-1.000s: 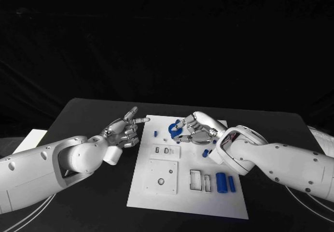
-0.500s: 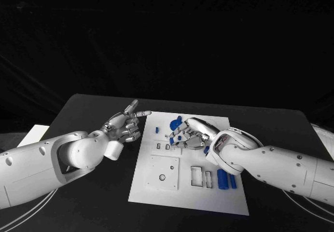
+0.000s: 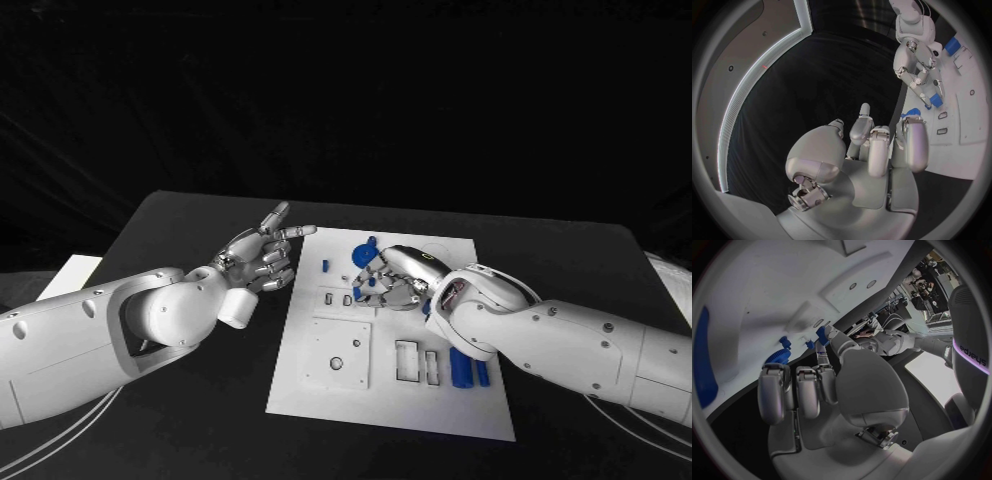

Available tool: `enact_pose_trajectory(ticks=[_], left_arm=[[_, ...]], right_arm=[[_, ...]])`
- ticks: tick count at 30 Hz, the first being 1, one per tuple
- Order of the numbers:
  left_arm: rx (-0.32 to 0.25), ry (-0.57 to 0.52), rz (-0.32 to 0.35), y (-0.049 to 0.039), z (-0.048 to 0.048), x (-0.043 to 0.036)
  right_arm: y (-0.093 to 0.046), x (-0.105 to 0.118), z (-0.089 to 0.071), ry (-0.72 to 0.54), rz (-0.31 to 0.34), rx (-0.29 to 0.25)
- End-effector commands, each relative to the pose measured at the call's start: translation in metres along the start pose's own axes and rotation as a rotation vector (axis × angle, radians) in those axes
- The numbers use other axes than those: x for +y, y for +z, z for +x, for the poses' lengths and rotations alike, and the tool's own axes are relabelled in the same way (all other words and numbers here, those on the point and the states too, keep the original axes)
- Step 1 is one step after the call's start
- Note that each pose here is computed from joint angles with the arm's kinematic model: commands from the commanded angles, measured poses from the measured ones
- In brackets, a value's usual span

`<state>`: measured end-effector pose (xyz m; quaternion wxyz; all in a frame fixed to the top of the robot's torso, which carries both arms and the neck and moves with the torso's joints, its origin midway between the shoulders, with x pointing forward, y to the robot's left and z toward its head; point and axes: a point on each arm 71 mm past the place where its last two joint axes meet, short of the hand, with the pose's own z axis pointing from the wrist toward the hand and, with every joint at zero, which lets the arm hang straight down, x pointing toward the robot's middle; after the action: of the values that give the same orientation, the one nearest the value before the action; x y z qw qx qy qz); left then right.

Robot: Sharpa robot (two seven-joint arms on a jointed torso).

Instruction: Assemble the parts on the task board

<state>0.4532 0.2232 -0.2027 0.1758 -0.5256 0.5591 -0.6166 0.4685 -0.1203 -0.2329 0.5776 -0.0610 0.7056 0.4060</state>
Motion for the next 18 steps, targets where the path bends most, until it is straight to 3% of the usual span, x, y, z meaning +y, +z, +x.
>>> enact_pose_trajectory(ticks=[1, 18], left_arm=[[0.025, 0.0, 0.013, 0.0007, 0.0041, -0.0011], [0.04, 0.008, 0.007, 0.0014, 0.0066, -0.0001]], right_arm=[[0.0006, -0.001, 0.0029, -0.044, 0.014, 0.02], [0.0017, -0.0027, 0.0062, -0.07, 0.042, 0.049]])
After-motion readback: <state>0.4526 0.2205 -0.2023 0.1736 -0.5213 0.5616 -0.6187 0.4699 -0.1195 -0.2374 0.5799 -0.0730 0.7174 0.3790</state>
